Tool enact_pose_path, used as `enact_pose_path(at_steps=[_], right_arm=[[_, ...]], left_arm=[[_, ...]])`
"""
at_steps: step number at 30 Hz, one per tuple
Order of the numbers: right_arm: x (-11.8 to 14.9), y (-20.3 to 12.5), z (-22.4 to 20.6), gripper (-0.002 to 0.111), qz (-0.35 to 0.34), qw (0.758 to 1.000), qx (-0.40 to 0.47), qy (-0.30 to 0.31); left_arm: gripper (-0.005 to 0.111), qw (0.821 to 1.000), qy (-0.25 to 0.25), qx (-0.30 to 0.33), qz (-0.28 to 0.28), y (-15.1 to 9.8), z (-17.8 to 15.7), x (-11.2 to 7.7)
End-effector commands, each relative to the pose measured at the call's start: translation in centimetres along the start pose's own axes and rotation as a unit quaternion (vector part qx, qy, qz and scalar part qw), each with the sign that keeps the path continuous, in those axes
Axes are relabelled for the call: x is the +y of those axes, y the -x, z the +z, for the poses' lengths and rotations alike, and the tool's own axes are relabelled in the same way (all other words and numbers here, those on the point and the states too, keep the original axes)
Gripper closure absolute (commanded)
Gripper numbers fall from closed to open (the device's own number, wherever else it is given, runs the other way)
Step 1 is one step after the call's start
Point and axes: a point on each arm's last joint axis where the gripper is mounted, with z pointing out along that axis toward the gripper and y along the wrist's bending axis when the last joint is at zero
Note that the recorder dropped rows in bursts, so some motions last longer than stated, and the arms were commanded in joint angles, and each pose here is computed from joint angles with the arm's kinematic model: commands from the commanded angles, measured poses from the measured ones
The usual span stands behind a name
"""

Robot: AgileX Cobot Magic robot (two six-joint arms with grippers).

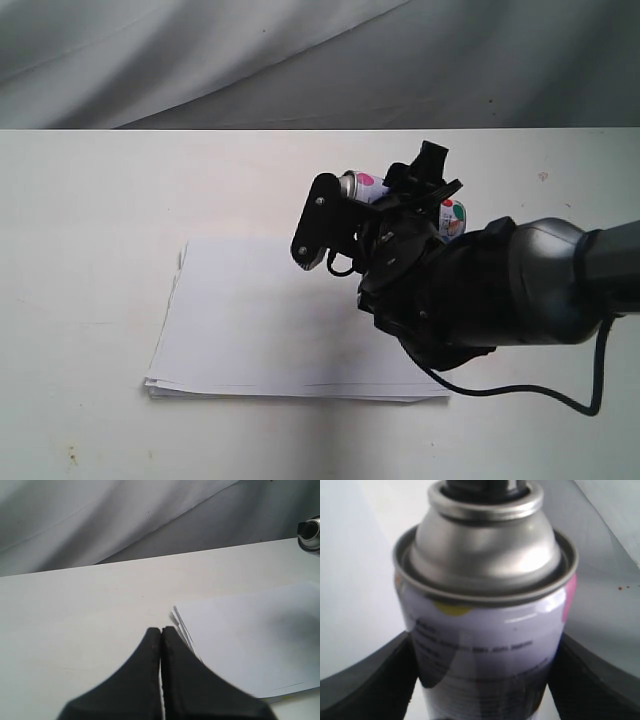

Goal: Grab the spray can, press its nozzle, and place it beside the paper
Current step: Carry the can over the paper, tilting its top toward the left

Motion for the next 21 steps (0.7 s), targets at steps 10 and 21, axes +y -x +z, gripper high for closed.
enact_pose_path(at_steps=[10, 21], right_arm=[[-0.7, 0.1, -0.3, 0.108, -0.008, 1.000, -0.005, -0.026], [-0.8, 0.1, -0.3, 0.108, -0.022, 0.999, -0.003, -0.028]], left_arm=[[0.107, 1.000, 0.001, -0.006, -0.002, 0.0, 0.0, 0.0], [0.107, 0.985, -0.017, -0.090, -0.148, 1.5, -0.1, -0.1]])
